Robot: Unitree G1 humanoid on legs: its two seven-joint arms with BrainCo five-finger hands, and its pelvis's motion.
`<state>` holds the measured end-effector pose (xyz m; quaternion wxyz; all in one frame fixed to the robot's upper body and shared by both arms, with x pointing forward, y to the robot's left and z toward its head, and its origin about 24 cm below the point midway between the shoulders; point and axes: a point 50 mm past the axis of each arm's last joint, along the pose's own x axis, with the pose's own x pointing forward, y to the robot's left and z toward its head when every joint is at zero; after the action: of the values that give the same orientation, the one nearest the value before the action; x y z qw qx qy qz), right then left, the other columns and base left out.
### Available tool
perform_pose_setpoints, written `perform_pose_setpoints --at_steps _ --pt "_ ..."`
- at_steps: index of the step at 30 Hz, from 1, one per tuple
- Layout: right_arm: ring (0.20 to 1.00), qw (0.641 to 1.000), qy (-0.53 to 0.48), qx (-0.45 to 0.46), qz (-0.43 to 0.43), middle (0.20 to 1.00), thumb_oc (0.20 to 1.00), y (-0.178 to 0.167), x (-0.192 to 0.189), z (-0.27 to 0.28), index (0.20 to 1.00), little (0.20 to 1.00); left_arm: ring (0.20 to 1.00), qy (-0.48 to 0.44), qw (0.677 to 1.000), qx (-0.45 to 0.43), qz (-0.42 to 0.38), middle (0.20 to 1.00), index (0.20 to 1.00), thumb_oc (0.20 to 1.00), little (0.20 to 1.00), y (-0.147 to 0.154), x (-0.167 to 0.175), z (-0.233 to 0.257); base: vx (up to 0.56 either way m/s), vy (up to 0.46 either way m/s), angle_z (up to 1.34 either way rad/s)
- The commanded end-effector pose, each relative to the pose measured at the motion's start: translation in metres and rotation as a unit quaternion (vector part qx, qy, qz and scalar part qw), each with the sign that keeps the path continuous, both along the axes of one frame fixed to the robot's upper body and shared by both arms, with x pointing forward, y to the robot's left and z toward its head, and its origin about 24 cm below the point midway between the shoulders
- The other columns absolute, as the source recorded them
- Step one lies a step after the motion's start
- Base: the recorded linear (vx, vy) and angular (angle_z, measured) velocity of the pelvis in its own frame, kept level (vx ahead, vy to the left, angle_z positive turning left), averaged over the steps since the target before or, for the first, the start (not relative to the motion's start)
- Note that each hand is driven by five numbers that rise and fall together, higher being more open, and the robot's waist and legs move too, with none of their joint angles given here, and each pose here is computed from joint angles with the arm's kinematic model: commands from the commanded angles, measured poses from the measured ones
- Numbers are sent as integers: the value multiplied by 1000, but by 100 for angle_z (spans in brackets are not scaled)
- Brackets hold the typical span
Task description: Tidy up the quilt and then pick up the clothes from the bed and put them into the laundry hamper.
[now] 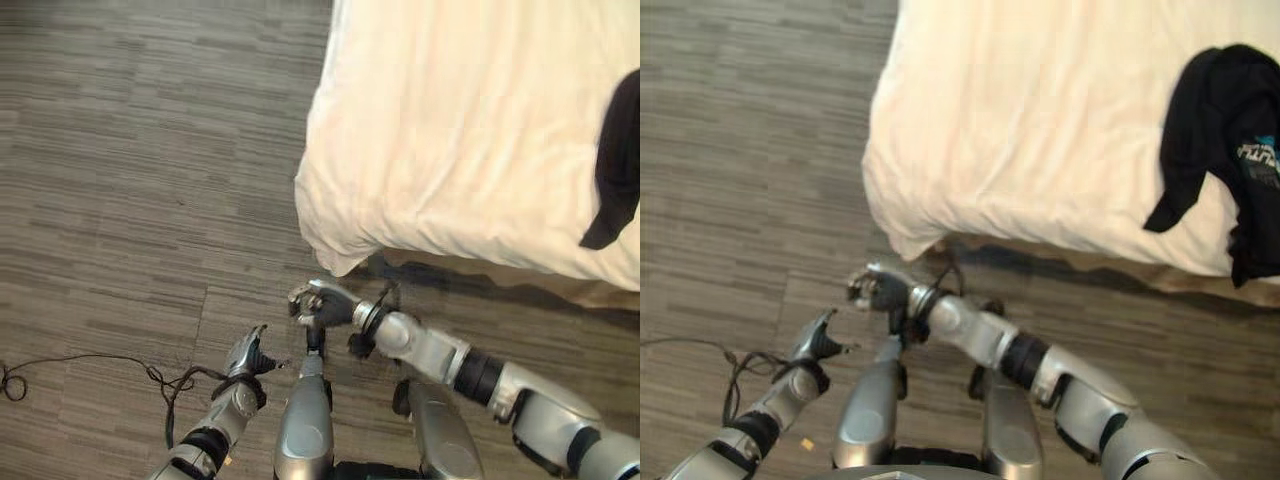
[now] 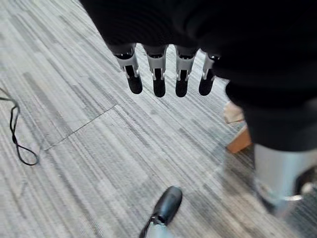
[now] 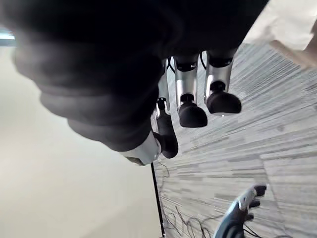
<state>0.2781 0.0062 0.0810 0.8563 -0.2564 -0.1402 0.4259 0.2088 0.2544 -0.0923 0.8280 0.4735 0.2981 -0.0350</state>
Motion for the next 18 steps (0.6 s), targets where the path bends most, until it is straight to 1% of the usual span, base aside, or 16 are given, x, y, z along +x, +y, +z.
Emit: perform_pose_setpoints --at_steps 1,2,3,5,6,8,9,10,11,12,13,14,15,17,18 --pt "200 974 -124 172 -84 200 200 -36 27 87 200 200 1000 48 998 26 11 1000 1000 1000 1000 16 -27 -13 -103 4 -15" --pt "200 963 -161 189 -108 200 200 -47 29 101 200 200 1000 45 999 18 13 1000 1000 1000 1000 13 -27 -14 -87 -1 -23" --pt "200 963 -161 189 -108 200 200 -47 29 101 200 200 1000 45 999 18 13 1000 1000 1000 1000 12 -27 -14 -84 1 -30" --pt "200 941 -221 199 -163 200 200 -71 35 119 200 200 1000 42 999 6 17 1000 1000 1000 1000 6 -30 -17 -121 13 -25" --pt "200 915 -262 193 -239 200 200 -107 45 130 200 200 1000 45 999 -3 19 1000 1000 1000 1000 2 -35 -20 -137 27 -10" --pt "200 897 -262 193 -300 200 200 -136 48 124 200 200 1000 55 998 -10 19 1000 1000 1000 1000 -3 -43 -25 -86 29 -13" --pt "200 897 -262 193 -300 200 200 -136 48 125 200 200 1000 54 998 -10 19 1000 1000 1000 1000 -3 -42 -25 -25 8 -20" --pt "200 891 -253 188 -326 200 200 -149 49 116 200 200 1000 64 998 -15 19 1000 1000 1000 1000 -6 -49 -29 -50 15 -27" --pt "200 878 -217 180 -387 200 200 -176 48 90 200 200 1000 77 997 -22 20 1000 1000 1000 1000 -11 -58 -34 -56 53 -23" --pt "200 869 -182 185 -421 200 200 -190 47 72 200 200 1000 73 997 -18 30 1000 1000 1000 1000 -11 -60 -34 -62 53 -14" --pt "200 869 -183 186 -421 200 200 -190 47 73 200 200 1000 72 997 -18 30 1000 1000 1000 1000 -11 -59 -34 -30 88 -13" --pt "200 848 -116 193 -481 200 200 -213 38 35 200 200 1000 53 996 -21 67 1000 1000 1000 1000 -5 -58 -31 -22 50 -26" --pt "200 848 -116 193 -481 200 200 -213 38 35 200 200 1000 53 996 -21 67 1000 1000 1000 1000 -5 -58 -31 -17 79 -36" --pt "200 826 -43 186 -530 200 200 -229 24 -7 200 200 1000 34 994 -32 101 1000 1000 1000 1000 -2 -56 -30 50 233 -21" --pt "200 821 -9 173 -544 200 200 -231 19 -26 200 200 1000 31 992 -39 114 1000 1000 1000 1000 -3 -58 -31 158 424 8"
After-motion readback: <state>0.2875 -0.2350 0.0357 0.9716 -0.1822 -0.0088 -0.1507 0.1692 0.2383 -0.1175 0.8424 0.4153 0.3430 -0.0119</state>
